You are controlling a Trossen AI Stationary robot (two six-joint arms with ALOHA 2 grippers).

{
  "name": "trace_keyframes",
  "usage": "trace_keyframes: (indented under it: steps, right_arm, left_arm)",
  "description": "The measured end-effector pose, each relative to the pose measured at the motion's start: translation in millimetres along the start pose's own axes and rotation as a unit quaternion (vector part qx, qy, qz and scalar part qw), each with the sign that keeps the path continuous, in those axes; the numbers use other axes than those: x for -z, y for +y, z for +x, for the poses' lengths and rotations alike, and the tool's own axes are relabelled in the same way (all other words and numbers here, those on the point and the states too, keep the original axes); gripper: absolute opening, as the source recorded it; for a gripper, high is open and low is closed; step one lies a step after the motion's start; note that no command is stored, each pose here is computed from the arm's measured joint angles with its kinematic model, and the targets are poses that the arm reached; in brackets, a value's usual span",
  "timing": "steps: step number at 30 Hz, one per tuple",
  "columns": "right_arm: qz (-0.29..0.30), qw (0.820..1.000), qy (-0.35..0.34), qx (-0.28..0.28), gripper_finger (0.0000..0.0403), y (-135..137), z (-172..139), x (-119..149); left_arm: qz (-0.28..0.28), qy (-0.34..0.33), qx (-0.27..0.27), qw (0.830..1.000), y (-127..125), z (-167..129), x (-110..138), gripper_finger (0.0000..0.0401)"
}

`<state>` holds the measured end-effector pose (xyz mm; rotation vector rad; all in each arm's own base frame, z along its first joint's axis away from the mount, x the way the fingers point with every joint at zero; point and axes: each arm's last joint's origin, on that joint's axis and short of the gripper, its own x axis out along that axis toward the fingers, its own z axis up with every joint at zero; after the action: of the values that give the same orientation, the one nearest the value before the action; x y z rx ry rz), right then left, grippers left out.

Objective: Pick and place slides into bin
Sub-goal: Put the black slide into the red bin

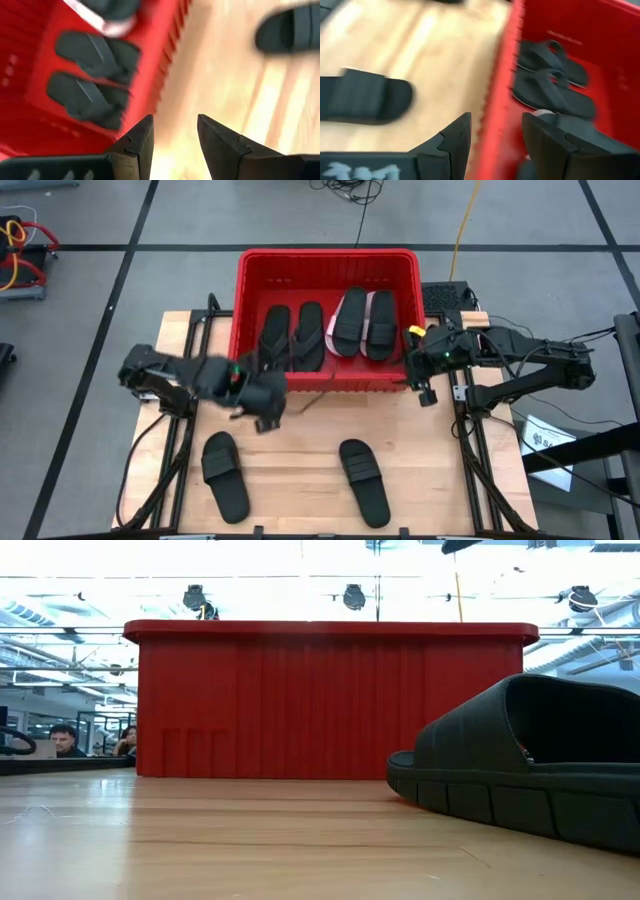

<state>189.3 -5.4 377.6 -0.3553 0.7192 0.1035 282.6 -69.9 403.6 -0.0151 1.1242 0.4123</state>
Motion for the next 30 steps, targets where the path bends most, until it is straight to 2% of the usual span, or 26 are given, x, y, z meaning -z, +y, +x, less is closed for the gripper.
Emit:
trace_keyframes:
  steps: [6,9,13,17,21,24,30]
  right_arm:
    - [0.016,0.998,-0.024,-0.063,0.0166,17,0,-7]
    - [0.030,0.996,-0.027,-0.074,0.0167,24,-1,-9]
    - [0.036,0.995,-0.040,-0.085,0.0166,30,-1,-14]
    - [0.030,0.994,-0.053,-0.090,0.0166,33,-1,-17]
    - [0.026,0.994,-0.060,-0.093,0.0166,35,-2,-19]
    - [0.025,0.993,-0.060,-0.094,0.0166,35,-2,-19]
    - [0.025,0.993,-0.059,-0.094,0.0166,35,-2,-19]
  left_arm:
    - [0.019,0.053,0.017,0.998,-52,7,54,0.0147]
    - [0.006,0.074,0.030,0.997,-73,6,76,0.0147]
    - [-0.016,0.097,0.019,0.995,-97,8,108,0.0147]
    - [-0.036,0.107,0.023,0.993,-114,9,140,0.0147]
    - [-0.026,0.121,0.036,0.992,-131,17,171,0.0147]
    - [-0.008,0.126,0.073,0.989,-146,27,192,0.0147]
    - [0.008,0.138,0.091,0.986,-155,50,222,0.0147]
